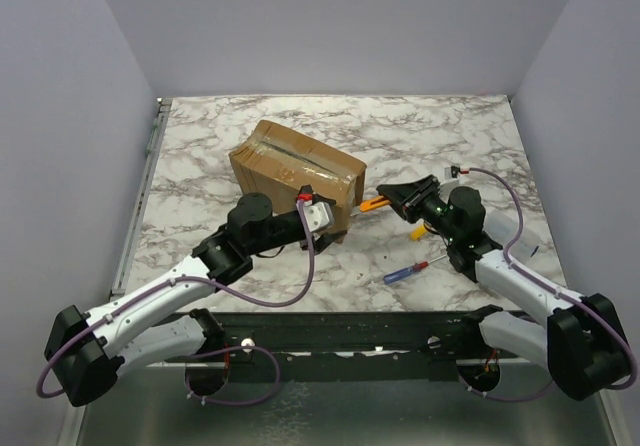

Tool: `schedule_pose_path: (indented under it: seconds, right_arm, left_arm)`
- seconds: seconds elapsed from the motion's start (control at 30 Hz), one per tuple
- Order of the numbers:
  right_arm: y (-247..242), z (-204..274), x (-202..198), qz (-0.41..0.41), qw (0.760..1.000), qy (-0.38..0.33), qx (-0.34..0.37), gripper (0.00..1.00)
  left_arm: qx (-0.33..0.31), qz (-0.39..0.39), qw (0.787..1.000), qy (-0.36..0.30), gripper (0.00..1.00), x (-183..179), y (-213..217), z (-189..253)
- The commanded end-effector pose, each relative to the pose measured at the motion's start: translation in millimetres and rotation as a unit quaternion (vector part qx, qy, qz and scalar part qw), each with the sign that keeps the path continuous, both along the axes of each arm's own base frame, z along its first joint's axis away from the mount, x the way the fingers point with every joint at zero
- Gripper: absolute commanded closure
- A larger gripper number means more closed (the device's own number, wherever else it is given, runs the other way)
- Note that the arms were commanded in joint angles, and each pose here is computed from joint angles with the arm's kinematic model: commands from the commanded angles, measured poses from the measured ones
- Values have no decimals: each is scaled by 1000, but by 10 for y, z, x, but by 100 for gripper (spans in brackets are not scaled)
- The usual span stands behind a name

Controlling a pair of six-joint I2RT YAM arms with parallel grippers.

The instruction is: Unpack the express box

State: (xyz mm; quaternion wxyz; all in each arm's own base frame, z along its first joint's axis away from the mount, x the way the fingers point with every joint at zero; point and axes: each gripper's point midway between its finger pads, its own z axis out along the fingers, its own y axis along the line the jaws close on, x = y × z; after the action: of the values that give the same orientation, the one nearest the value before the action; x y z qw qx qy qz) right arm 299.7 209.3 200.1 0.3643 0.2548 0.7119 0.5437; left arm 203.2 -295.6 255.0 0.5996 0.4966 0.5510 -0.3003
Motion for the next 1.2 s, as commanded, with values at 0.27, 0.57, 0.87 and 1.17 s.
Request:
schedule_pose_path:
  seconds: [0.27,0.57,0.87,1.17]
  right_arm:
    - [-201,202,358,-88,993,8,84,100]
    - [-226,253,514,-80,992,-6,103,100]
    - [-187,351,627,-76,992,-14,104,100]
    - [-173,382,701,-78,991,-16,111,100]
  left_arm:
    - [98,34,993,-52,32,151,-125,-333]
    - [58,19,996,-58,34,53,-159,-35]
    - [80,98,988,-84,26,321,4,-90]
    - [126,138,981,-61,31,438,106,-554]
